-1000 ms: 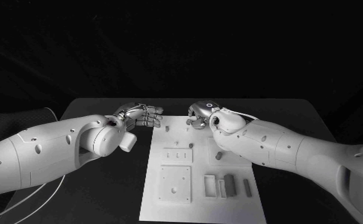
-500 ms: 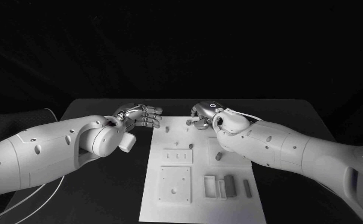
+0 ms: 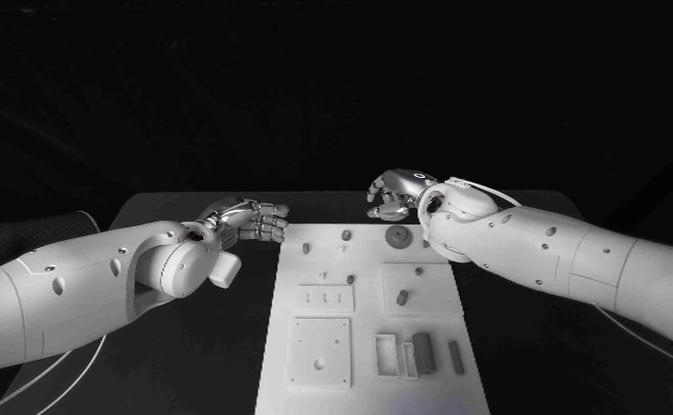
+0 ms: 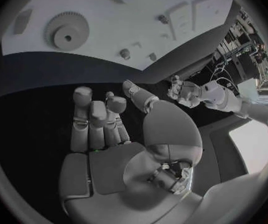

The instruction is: Assemble the parts on the task board

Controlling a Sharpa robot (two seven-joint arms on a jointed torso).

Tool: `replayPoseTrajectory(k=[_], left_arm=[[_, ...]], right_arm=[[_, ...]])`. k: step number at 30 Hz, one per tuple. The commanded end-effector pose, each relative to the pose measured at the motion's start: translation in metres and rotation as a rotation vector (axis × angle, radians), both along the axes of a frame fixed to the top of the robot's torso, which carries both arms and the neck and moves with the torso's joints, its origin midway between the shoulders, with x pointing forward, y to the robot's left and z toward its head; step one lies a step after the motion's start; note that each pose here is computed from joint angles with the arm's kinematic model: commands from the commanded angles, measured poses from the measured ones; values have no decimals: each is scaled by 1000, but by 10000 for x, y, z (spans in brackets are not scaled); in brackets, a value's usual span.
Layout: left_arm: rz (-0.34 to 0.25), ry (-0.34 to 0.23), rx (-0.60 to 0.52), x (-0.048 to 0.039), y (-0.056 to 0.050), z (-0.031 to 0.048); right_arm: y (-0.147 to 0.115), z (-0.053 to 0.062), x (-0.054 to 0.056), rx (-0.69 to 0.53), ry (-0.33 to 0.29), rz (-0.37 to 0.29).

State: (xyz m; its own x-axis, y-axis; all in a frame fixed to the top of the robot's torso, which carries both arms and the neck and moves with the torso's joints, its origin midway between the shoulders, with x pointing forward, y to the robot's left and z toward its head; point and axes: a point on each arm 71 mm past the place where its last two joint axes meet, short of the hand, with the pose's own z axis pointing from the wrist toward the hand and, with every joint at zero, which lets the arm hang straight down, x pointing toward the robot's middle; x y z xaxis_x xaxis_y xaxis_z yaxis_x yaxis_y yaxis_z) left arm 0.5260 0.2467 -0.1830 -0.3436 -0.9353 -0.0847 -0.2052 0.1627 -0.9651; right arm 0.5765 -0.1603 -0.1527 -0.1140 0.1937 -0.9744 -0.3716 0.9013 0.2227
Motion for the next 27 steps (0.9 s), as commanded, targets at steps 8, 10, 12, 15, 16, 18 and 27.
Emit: replayPoseTrajectory(k=[8,10,12,15,16,18,27], left_arm=[[-12,-24,-3,10,-3,23],[-13,-23,-3,12,-4,22],[-15,-22,-4,14,-11,21],[-17,-22,-3,17,-17,20],[-17,-22,-3,19,-18,19],[-18,-23,-3,20,-21,20],[-24,-18,-1,20,-34,15]], right_arm=[[-325,-48,62,-122,172,-20],[-343,-49,84,-146,160,-30],[-350,-50,100,-170,146,-36],[-358,-71,113,-177,149,-44],[-362,-86,115,-181,151,-46],[-363,-114,122,-183,155,-49],[-384,-230,181,-178,173,-62]])
